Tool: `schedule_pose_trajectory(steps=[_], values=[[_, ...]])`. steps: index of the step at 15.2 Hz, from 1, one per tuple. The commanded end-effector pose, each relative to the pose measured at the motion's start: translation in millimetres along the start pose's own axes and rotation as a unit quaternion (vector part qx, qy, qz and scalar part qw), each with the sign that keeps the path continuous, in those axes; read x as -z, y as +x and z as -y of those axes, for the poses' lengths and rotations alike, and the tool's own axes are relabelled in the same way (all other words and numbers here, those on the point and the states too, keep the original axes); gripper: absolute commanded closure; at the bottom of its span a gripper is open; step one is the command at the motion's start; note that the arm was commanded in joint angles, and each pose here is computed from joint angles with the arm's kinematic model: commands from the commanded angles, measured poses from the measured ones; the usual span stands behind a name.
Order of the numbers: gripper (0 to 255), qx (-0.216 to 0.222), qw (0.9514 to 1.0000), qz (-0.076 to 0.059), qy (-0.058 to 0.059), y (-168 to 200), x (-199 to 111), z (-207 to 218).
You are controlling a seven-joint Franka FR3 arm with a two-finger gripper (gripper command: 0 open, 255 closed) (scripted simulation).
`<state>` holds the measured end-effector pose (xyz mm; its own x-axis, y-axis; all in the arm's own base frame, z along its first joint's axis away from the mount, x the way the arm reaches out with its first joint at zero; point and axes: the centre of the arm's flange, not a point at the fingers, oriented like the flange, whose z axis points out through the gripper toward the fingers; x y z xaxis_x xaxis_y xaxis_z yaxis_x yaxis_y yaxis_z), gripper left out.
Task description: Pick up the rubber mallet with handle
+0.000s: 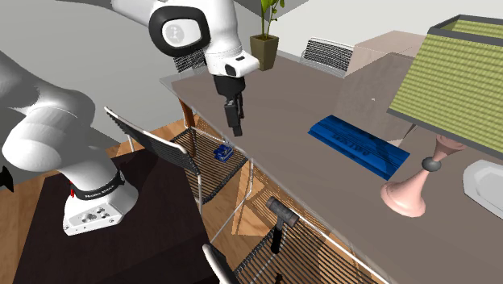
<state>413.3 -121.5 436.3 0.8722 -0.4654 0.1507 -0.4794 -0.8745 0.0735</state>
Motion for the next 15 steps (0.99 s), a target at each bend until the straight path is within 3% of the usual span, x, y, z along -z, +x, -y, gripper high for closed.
schedule_pose_trajectory(steps=[1,4,8,11,15], values=[[0,-0.034,0.9994,-0.001,-0.006,13.7,-19.5,-8.6],[0,-0.084,0.9963,-0.002,-0.016,29.4,-50.9,-24.2],[0,-0.15,0.9883,-0.002,-0.029,47.8,-92.2,-48.2],[0,-0.199,0.9792,-0.003,-0.039,59.4,-122.7,-68.4],[0,-0.263,0.9633,-0.004,-0.052,71.6,-162.7,-97.8]])
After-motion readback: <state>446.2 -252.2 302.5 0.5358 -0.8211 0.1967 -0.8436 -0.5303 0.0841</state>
